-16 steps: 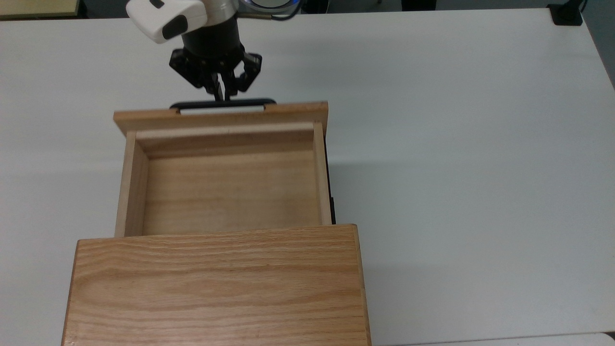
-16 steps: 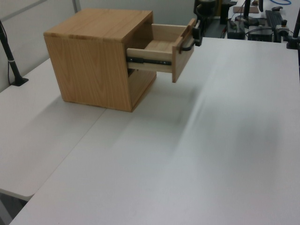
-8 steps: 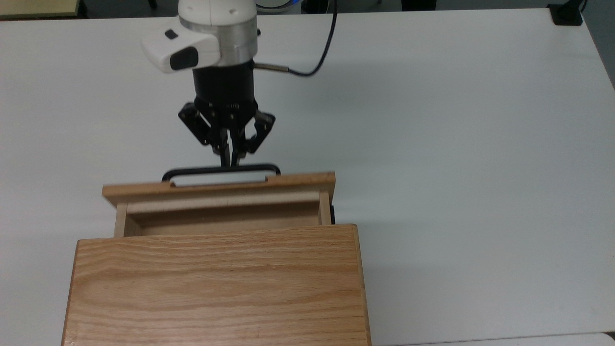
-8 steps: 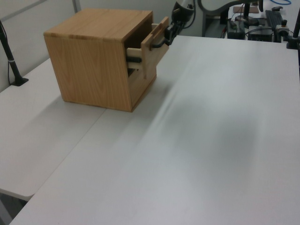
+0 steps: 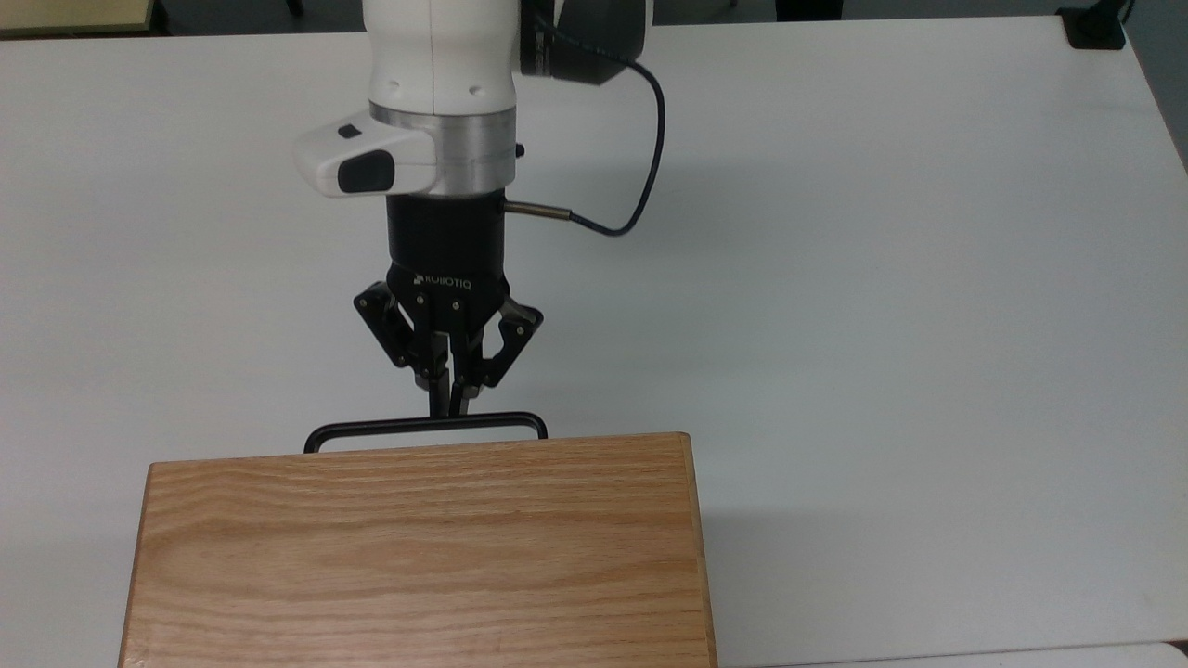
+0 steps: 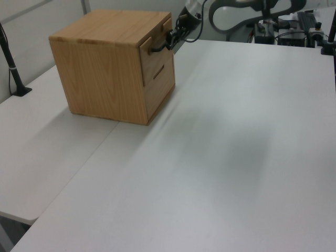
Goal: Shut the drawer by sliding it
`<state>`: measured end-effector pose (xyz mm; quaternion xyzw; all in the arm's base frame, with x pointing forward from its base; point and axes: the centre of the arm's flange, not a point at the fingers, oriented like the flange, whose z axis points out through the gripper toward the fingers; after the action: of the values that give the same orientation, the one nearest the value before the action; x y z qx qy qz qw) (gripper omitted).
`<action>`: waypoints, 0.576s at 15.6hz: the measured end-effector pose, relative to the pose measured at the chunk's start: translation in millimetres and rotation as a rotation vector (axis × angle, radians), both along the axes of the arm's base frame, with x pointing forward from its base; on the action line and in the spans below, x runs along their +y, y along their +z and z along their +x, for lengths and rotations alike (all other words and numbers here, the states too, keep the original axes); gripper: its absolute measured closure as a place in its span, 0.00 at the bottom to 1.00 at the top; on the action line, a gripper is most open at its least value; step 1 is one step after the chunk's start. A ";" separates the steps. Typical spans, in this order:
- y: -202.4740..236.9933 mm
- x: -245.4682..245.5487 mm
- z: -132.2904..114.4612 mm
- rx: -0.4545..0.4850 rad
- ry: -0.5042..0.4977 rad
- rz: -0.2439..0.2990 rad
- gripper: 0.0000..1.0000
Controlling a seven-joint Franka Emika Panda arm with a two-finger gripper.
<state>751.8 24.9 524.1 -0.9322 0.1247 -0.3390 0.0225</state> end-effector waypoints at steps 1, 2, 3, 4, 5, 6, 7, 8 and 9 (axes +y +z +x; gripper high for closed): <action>-2.3 0.5 3.0 -0.010 -0.007 0.004 0.86; -5.7 0.4 5.1 -0.017 -0.013 0.006 0.86; -8.5 -0.2 6.4 -0.022 -0.019 0.009 0.86; -10.3 -0.7 7.3 -0.026 -0.023 0.011 0.86; -10.4 -1.0 7.4 -0.027 -0.025 0.011 0.86; -9.6 -1.2 7.2 -0.029 -0.026 0.012 0.86; -8.7 -2.3 6.5 -0.027 -0.028 0.013 0.86; -5.3 -4.7 4.3 -0.022 -0.032 0.013 0.86; 3.9 -8.6 -0.6 -0.007 -0.038 0.013 0.86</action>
<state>751.2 16.3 527.9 -0.9284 0.1446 -0.3415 0.0228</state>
